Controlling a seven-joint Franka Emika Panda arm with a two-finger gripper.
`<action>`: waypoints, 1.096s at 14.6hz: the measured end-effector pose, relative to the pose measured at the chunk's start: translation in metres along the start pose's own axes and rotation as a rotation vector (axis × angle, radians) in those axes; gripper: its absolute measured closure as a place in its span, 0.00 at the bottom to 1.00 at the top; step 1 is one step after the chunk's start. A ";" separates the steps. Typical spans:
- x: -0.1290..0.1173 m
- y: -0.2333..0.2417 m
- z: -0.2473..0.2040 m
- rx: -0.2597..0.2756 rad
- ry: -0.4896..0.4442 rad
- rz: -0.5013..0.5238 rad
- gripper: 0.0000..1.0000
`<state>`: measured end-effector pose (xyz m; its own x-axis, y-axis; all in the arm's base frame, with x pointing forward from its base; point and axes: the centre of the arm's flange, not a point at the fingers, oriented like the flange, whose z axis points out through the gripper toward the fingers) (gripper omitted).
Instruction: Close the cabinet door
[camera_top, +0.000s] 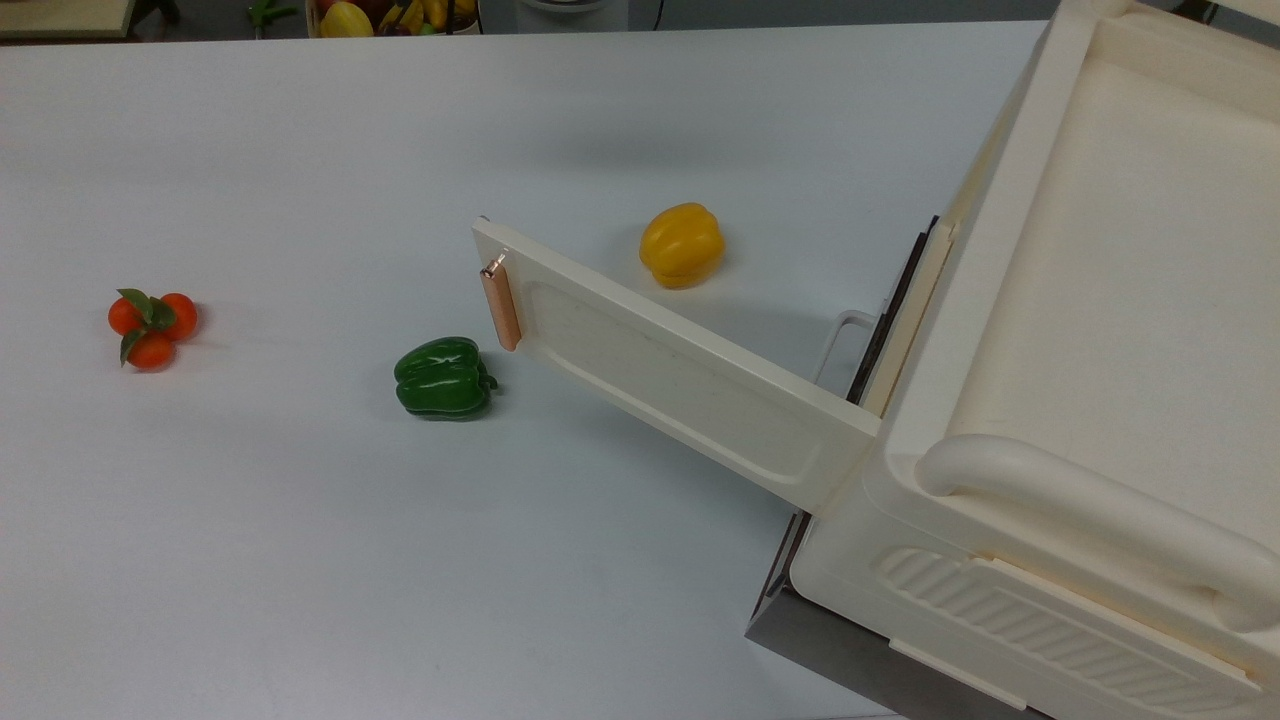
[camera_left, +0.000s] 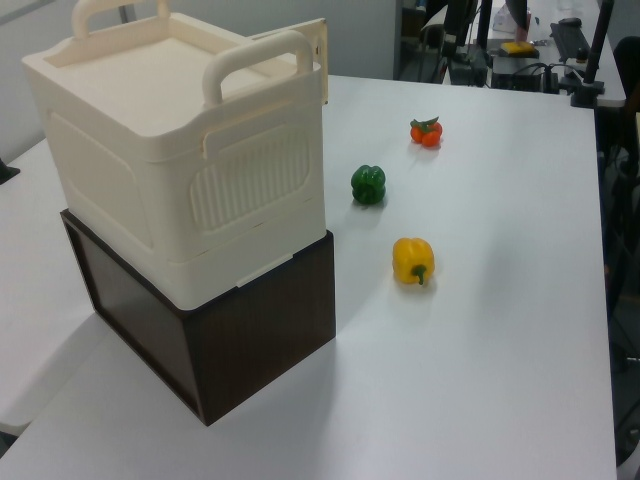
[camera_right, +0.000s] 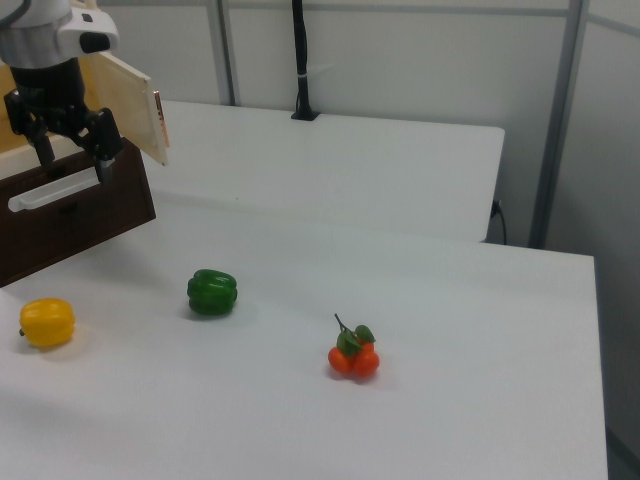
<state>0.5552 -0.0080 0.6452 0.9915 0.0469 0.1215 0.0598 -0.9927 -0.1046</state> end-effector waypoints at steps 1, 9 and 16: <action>0.000 0.000 0.000 0.000 0.000 0.000 0.00; -0.001 0.008 -0.002 -0.002 0.003 0.009 0.09; -0.001 0.007 -0.002 0.005 0.004 -0.043 0.74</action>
<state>0.5547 -0.0150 0.6461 0.9875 0.0890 0.1299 0.1029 -0.9892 -0.1045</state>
